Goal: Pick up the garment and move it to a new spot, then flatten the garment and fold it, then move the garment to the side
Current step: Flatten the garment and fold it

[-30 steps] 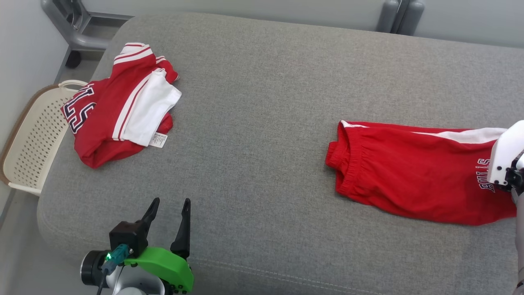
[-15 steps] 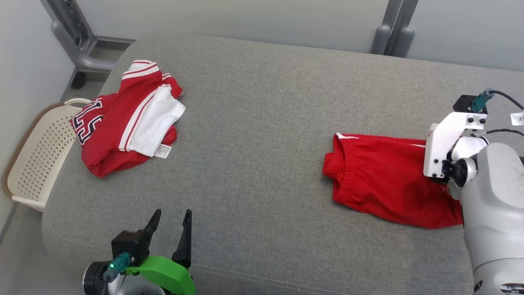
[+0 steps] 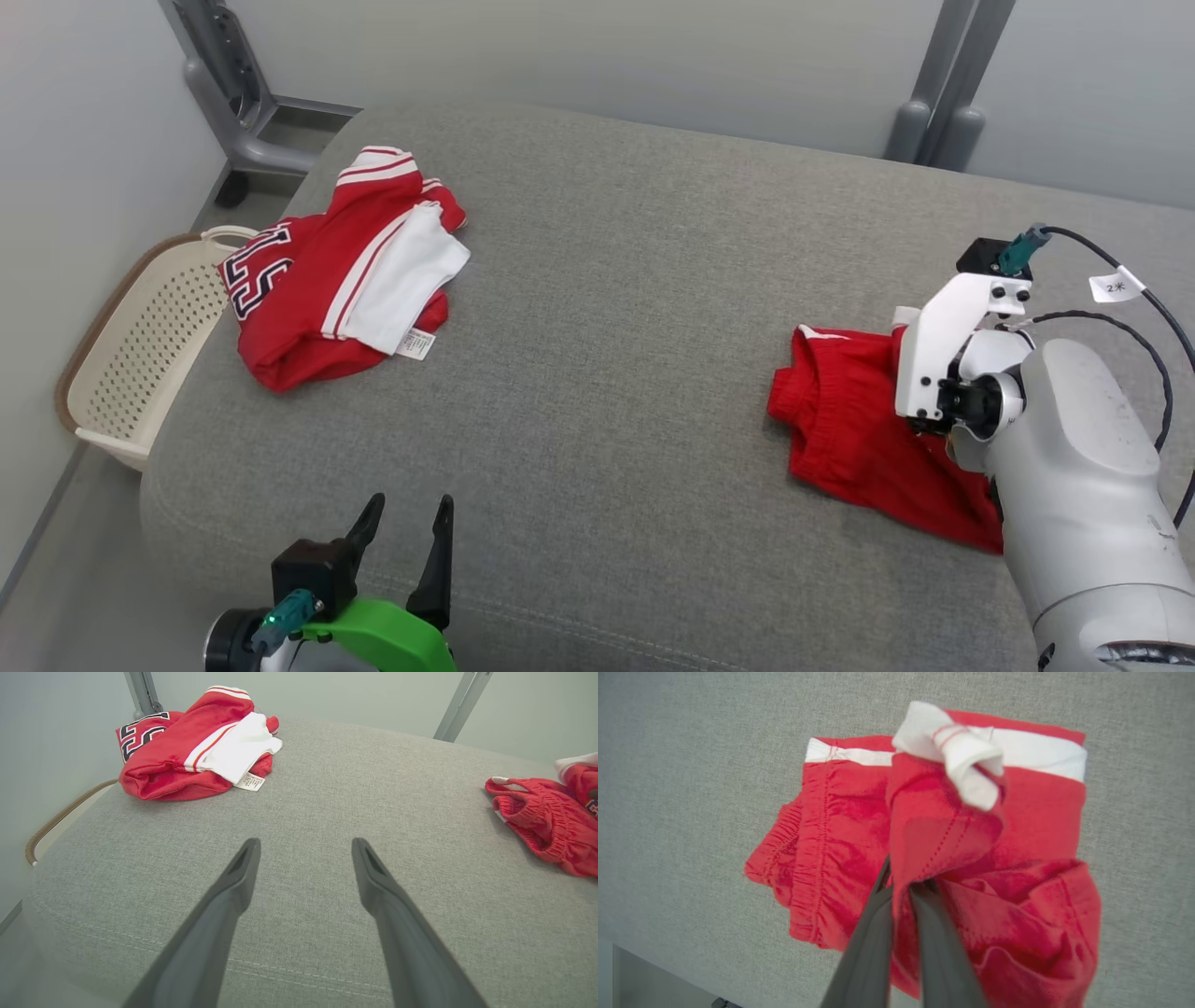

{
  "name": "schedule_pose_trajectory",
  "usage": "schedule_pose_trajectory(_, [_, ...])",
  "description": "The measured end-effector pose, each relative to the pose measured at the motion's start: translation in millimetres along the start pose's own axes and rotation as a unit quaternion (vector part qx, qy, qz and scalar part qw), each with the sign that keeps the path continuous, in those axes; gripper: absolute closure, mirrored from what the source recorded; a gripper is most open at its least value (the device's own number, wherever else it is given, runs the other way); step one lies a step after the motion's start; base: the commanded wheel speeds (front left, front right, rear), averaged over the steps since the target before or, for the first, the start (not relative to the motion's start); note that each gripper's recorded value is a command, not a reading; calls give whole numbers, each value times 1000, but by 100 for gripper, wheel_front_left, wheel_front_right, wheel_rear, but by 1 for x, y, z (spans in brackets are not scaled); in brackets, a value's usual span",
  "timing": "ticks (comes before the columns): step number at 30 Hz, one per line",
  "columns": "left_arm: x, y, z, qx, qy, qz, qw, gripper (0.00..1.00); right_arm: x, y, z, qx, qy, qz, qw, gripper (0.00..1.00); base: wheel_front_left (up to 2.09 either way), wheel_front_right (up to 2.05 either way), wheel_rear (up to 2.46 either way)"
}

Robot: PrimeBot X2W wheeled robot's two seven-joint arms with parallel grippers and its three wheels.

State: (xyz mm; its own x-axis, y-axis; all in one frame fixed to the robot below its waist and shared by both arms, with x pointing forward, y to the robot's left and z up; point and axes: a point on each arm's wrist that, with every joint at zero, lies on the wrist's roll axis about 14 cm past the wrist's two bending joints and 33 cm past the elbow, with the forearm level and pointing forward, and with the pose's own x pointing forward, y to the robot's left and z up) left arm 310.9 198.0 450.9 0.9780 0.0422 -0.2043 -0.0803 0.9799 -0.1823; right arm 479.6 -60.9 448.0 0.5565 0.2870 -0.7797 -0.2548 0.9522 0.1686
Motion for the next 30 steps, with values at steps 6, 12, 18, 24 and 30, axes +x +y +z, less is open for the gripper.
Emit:
schedule_pose_trajectory(6, [-9,8,-2,-5,1,17,1000,0,17,36,1,-12,12,41,999,100,0,0,0])
schedule_pose_trajectory(12, [-15,12,-6,-10,4,28,1000,0,28,54,-3,-25,25,55,998,100,0,0,0])
schedule_pose_trajectory(18, [-16,13,-5,-12,2,31,999,0,28,61,-2,-25,28,63,997,0,0,0,0])
schedule_pose_trajectory(24, [-14,12,-2,-13,-2,27,1000,0,13,76,26,11,-12,100,995,0,0,0,0])
schedule_pose_trajectory(30, [-9,6,1,-11,-7,16,1000,0,-7,69,56,28,-78,103,991,0,0,0,0])
